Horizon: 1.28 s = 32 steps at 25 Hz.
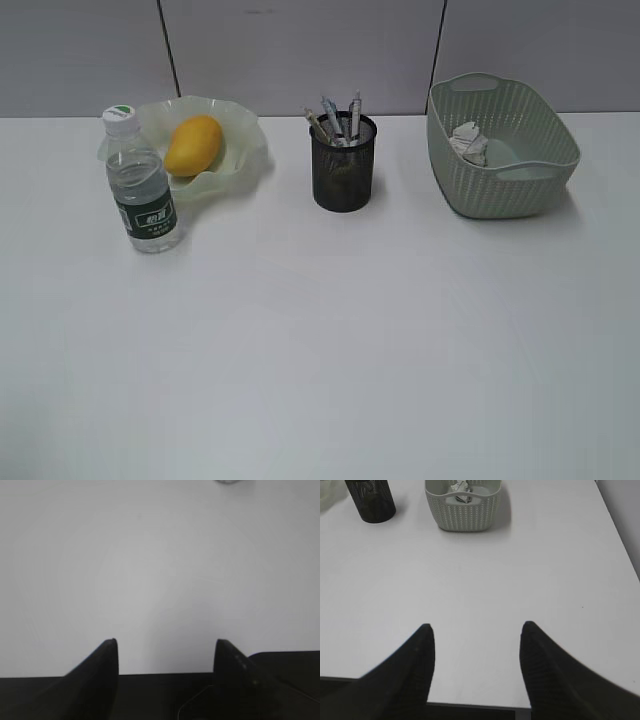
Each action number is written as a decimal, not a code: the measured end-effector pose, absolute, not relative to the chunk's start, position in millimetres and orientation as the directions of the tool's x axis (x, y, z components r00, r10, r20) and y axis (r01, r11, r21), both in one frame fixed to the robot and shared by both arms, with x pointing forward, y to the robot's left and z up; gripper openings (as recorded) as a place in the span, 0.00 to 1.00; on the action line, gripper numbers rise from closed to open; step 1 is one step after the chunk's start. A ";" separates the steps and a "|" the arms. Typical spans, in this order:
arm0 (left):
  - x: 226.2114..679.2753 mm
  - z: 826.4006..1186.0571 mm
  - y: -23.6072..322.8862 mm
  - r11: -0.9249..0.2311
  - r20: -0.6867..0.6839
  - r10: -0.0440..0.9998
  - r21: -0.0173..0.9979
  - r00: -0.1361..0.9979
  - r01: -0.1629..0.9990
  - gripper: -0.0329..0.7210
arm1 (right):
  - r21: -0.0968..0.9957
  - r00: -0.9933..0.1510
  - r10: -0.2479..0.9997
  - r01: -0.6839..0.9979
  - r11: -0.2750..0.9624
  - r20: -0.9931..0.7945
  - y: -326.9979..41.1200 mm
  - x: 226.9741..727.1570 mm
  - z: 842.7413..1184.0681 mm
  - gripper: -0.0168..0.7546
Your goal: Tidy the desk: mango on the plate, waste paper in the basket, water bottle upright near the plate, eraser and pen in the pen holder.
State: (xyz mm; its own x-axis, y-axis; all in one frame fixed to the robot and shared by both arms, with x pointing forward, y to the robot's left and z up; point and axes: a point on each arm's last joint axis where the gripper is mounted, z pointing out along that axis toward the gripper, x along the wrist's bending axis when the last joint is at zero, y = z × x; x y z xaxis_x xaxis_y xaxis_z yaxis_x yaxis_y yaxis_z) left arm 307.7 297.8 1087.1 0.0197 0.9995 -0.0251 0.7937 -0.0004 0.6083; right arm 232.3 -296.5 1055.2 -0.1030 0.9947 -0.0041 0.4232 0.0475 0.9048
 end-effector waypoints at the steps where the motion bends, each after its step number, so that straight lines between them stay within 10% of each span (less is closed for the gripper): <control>1: 299.7 1084.7 298.7 -0.001 -0.021 1.000 0.625 0.018 0.781 0.66 | 0.905 -0.103 0.995 0.423 0.047 -0.004 -296.5 232.3 1055.2 0.59; 18: 224.4 1062.5 310.7 -0.027 0.046 0.999 0.890 -0.030 0.456 0.66 | 0.905 -0.103 0.995 0.423 0.047 -0.004 -296.5 232.3 1055.2 0.59; 32: 229.8 1057.9 306.4 -0.007 0.011 1.000 0.900 -0.005 0.436 0.66 | 0.905 -0.103 0.995 0.423 0.047 -0.004 -296.5 232.3 1055.2 0.59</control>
